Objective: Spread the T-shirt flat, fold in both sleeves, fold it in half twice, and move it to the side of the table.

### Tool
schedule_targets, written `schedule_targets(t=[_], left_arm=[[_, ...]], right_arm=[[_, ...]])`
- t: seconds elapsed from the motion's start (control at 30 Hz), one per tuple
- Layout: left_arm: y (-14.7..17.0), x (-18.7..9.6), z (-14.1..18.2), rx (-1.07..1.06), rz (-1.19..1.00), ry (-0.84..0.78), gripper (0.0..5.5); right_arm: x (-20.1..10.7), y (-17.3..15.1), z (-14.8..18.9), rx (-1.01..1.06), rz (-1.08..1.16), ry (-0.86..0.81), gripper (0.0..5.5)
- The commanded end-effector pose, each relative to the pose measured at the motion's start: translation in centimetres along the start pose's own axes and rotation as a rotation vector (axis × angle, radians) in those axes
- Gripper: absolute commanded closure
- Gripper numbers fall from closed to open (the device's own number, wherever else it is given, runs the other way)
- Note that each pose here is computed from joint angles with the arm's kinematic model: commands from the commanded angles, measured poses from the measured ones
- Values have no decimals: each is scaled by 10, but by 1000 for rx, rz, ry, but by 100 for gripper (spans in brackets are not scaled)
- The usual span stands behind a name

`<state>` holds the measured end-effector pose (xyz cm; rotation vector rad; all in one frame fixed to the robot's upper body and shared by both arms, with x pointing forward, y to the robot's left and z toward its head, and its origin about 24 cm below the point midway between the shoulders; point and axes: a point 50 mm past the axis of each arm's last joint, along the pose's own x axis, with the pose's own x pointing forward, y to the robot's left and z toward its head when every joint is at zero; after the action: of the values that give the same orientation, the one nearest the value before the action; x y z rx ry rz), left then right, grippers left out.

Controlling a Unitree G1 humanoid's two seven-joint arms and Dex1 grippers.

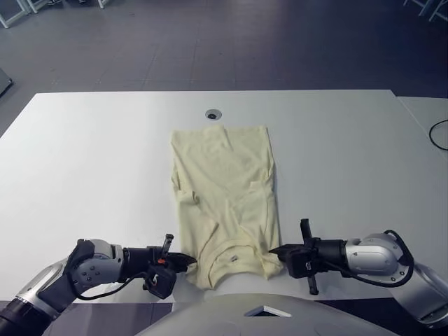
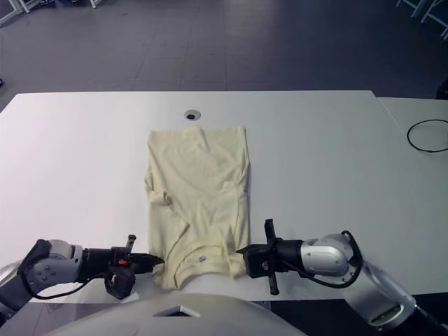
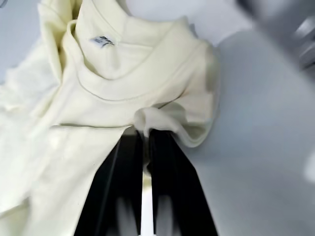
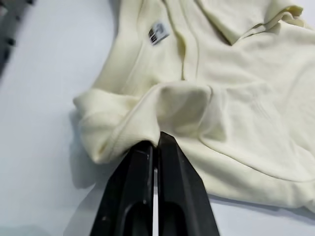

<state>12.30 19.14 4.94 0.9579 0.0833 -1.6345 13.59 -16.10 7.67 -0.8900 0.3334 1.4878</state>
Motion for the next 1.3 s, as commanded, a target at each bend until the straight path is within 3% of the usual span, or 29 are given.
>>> schedule_targets(t=[0.03, 0.2, 0.5, 0.7, 1.03, 1.3], left_arm=[[-5, -7, -1, -202, -152, 0, 547], [13, -19, 3, -445, -202, -83, 547], [73, -43, 20, -657, -204, -276, 547], [119, -64, -1, -745, -183, -306, 547], [178, -57, -41, -897, 12, -398, 547], [205, -65, -73, -980, 200, -384, 547]], right_arm=[[-16, -10, -6, 93, 53, 1, 550], [-33, -24, -8, 238, 127, -46, 550], [-47, -75, 8, 401, 238, -261, 550], [-58, -127, -7, 480, 201, -309, 550], [-35, -216, -21, 536, 76, -326, 550], [-23, -252, -30, 600, -146, -292, 550]])
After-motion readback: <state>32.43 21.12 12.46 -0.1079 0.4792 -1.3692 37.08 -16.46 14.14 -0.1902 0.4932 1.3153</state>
